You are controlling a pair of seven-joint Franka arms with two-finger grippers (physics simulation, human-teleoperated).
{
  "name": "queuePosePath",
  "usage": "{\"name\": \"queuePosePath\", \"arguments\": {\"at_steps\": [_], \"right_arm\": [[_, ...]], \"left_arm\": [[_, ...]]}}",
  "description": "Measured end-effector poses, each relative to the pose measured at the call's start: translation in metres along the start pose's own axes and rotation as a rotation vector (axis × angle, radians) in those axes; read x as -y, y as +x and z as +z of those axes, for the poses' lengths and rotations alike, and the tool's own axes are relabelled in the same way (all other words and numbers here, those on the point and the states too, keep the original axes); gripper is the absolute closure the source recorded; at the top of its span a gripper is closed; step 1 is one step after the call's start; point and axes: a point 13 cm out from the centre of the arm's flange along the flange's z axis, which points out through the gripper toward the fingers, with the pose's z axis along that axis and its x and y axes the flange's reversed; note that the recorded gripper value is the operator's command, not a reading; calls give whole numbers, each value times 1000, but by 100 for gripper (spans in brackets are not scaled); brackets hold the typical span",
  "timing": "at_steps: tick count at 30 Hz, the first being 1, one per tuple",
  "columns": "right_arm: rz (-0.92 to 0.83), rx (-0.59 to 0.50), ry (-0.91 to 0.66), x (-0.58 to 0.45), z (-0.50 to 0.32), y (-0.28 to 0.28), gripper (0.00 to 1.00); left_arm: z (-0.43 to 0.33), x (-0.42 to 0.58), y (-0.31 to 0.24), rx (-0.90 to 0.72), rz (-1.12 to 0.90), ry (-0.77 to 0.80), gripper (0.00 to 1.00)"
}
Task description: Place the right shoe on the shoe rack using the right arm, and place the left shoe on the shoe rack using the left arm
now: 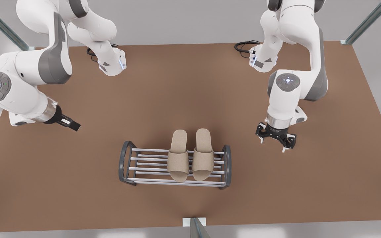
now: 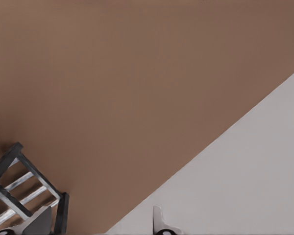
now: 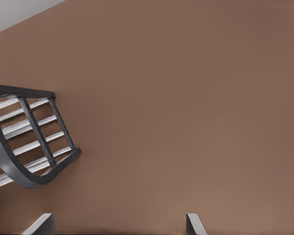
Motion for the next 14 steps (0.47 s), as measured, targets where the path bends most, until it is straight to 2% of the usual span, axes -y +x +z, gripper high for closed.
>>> {"name": "queuePosePath", "arguments": {"at_steps": [3, 9, 14], "right_arm": [[-97, -29, 21, -1, 9, 4, 0], [-249, -85, 41, -7, 32, 5, 0], [-344, -101, 43, -10, 37, 7, 0]], "left_arm": [[5, 34, -38, 74, 250, -119, 0], [-96, 69, -43, -109, 764, -237, 0], [-107, 60, -68, -151, 1156, -317, 0]]}}
